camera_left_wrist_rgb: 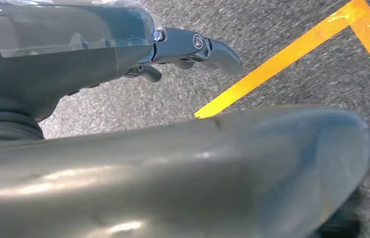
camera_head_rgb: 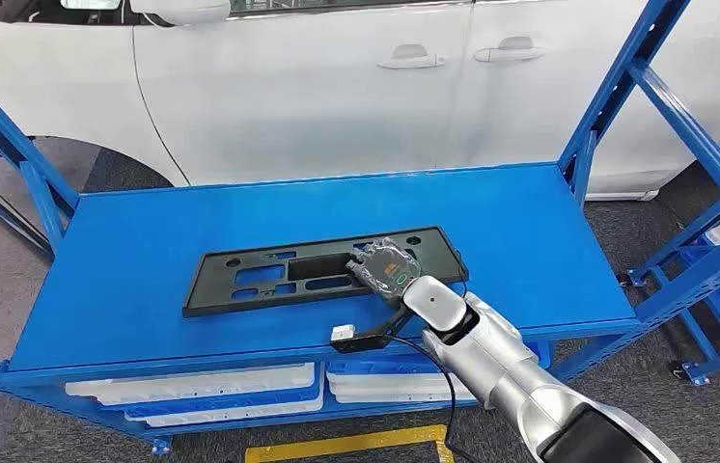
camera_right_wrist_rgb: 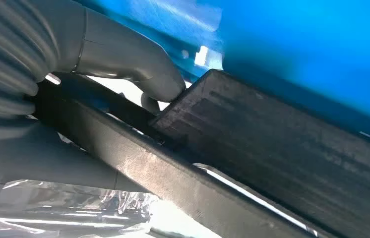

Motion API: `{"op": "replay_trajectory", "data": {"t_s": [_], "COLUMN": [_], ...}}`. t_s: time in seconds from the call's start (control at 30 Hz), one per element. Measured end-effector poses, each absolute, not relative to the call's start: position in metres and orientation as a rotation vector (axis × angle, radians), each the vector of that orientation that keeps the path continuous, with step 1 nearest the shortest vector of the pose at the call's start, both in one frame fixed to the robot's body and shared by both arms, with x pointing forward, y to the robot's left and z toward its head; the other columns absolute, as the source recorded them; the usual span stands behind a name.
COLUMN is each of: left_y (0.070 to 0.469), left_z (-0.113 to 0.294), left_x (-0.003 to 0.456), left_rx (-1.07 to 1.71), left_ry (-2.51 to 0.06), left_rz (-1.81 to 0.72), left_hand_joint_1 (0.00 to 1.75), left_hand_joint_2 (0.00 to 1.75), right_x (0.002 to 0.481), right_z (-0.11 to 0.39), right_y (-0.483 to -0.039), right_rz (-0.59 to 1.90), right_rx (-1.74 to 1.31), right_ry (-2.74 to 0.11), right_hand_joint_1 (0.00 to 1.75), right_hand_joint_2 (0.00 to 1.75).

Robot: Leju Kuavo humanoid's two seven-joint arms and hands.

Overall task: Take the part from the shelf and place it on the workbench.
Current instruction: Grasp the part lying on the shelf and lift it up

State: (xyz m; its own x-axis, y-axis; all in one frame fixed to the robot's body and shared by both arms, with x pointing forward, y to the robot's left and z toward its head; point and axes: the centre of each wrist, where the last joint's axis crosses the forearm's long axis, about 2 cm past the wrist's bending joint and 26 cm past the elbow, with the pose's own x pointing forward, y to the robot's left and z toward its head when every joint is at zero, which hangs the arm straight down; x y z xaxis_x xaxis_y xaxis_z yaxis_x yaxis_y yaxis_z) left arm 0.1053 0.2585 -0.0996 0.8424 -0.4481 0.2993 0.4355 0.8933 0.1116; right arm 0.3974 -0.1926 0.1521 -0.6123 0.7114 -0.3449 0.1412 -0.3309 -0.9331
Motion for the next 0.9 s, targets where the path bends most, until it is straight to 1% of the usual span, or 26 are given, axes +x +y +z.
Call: {"op": "replay_trajectory", "data": {"t_s": [0.17,0.27,0.4,0.43,0.47,0.57,0.6,0.73,0.83,0.9], "left_y": [0.258,0.258,0.258,0.258,0.258,0.258,0.258,0.258,0.258,0.259], "left_z": [-0.100,-0.099,-0.099,-0.099,-0.099,-0.099,-0.099,-0.099,-0.100,-0.100], "left_x": [0.105,0.106,0.106,0.106,0.106,0.106,0.106,0.106,0.105,0.103], "left_rx": [0.040,0.040,0.039,0.038,0.036,0.033,0.033,0.033,0.034,0.037], "left_ry": [-0.325,-0.328,-0.326,-0.326,-0.326,-0.327,-0.327,-0.328,-0.326,-0.324], "left_rz": [-0.467,-0.467,-0.467,-0.467,-0.468,-0.470,-0.469,-0.464,-0.462,-0.458], "left_hand_joint_1": [0.00,0.00,0.00,0.00,0.00,0.00,0.00,0.00,0.00,0.00], "left_hand_joint_2": [0.00,0.00,0.00,0.00,0.00,0.00,0.00,0.00,0.00,0.00], "right_x": [0.399,0.399,0.399,0.399,0.399,0.398,0.398,0.397,0.395,0.393], "right_z": [0.153,0.152,0.151,0.153,0.155,0.164,0.169,0.198,0.210,0.219], "right_y": [-0.194,-0.194,-0.199,-0.201,-0.204,-0.211,-0.213,-0.217,-0.217,-0.216], "right_rz": [1.997,1.988,1.917,1.882,1.842,1.666,1.593,1.388,1.349,1.340], "right_rx": [-1.102,-1.099,-0.967,-0.904,-0.835,-0.574,-0.491,-0.334,-0.329,-0.349], "right_ry": [-1.516,-1.524,-1.608,-1.650,-1.698,-1.888,-1.958,-2.146,-2.201,-2.238], "right_hand_joint_1": [1.68,1.62,1.61,1.58,1.50,1.20,1.16,1.17,1.21,1.30], "right_hand_joint_2": [1.75,1.75,1.75,1.75,1.75,1.75,1.75,1.75,1.75,1.75]}}
